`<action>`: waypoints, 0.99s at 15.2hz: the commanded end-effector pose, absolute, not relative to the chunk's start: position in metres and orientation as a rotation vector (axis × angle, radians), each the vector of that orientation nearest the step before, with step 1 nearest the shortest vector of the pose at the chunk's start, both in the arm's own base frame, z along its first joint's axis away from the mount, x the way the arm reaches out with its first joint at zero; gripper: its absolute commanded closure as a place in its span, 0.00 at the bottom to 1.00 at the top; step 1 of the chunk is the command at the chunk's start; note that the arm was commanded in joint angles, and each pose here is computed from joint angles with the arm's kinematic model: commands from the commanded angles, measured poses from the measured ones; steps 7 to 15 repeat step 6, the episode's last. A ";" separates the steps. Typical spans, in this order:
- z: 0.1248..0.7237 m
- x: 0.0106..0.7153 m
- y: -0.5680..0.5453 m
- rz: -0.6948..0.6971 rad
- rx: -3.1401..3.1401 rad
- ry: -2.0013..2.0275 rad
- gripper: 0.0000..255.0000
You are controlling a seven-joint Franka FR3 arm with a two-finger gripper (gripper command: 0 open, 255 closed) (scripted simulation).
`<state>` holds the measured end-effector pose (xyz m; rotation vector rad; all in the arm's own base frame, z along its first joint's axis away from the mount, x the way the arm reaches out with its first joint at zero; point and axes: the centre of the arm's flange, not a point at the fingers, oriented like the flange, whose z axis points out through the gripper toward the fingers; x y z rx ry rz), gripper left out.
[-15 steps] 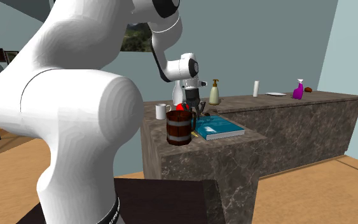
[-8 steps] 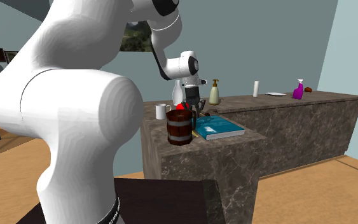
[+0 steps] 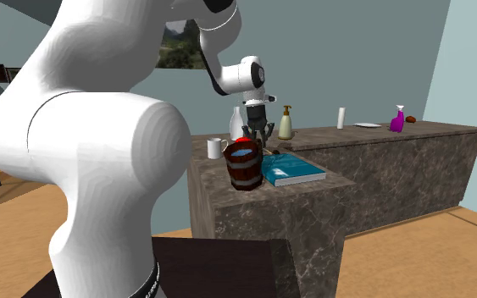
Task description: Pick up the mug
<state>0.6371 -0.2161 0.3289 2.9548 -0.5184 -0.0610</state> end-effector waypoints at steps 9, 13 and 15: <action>0.357 0.636 -0.217 -0.059 2.954 -0.519 1.00; 0.357 0.636 -0.217 -0.059 2.954 -0.519 1.00; 0.357 0.636 -0.217 -0.059 2.954 -0.519 1.00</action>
